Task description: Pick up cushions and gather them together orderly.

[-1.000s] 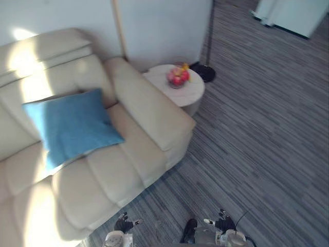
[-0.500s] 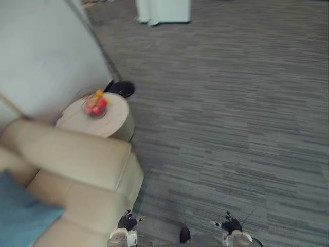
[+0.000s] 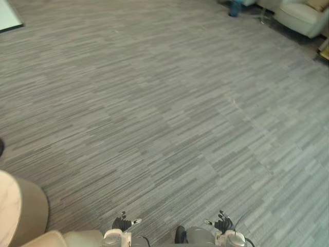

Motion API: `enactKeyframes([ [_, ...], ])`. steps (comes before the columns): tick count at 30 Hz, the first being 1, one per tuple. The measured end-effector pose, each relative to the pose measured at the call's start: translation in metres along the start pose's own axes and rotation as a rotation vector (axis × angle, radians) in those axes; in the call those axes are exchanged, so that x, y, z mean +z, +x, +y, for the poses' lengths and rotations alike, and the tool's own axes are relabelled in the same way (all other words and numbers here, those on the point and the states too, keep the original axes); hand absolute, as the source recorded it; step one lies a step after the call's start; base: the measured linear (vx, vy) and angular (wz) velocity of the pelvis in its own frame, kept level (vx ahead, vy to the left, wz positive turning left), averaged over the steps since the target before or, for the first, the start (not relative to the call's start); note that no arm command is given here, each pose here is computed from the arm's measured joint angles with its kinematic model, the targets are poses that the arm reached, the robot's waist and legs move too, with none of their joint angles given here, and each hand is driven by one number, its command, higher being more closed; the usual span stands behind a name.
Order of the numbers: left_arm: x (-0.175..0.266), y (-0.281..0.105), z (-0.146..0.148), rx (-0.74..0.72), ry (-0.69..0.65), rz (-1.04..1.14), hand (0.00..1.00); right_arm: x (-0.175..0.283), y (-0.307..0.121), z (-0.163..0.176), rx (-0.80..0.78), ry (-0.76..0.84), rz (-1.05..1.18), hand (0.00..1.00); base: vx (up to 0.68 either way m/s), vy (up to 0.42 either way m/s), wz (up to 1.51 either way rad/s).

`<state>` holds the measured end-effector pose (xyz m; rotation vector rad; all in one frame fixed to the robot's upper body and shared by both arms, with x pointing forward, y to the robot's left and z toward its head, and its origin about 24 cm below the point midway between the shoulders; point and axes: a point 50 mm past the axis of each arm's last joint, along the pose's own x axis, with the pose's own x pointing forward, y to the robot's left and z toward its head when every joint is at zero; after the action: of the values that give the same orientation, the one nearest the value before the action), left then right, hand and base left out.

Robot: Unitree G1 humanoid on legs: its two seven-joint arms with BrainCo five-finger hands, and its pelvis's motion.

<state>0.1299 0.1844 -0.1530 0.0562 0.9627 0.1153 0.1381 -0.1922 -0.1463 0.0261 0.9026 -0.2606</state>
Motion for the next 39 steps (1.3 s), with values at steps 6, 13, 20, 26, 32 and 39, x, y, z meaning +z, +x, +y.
enactKeyframes([
  [6, 0.015, 0.004, -0.016, -0.053, 0.045, -0.033, 0.00, 0.006, 0.002, -0.014, -0.040, -0.005, -0.021, 0.00, 0.27, -0.240, -0.59],
  [13, 0.018, 0.002, -0.025, -0.058, -0.024, -0.067, 0.00, -0.010, -0.003, -0.011, -0.049, 0.069, 0.030, 0.00, 0.36, -0.198, -0.76],
  [20, 0.031, 0.002, -0.030, -0.075, -0.009, -0.121, 0.00, -0.013, -0.003, -0.013, -0.059, 0.101, 0.046, 0.00, 0.38, 0.106, -0.99],
  [26, 0.028, 0.004, -0.022, -0.059, 0.008, -0.101, 0.00, -0.024, -0.006, -0.008, -0.052, 0.118, 0.088, 0.00, 0.56, 0.124, -0.43],
  [32, 0.013, 0.004, -0.012, -0.049, 0.074, -0.023, 0.00, -0.016, -0.003, -0.014, -0.061, 0.119, 0.062, 0.00, 0.49, -0.002, -0.27],
  [39, 0.011, 0.002, -0.033, -0.107, 0.084, -0.016, 0.00, 0.000, 0.003, -0.023, -0.081, 0.115, 0.022, 0.00, 0.53, -0.192, 0.05],
])
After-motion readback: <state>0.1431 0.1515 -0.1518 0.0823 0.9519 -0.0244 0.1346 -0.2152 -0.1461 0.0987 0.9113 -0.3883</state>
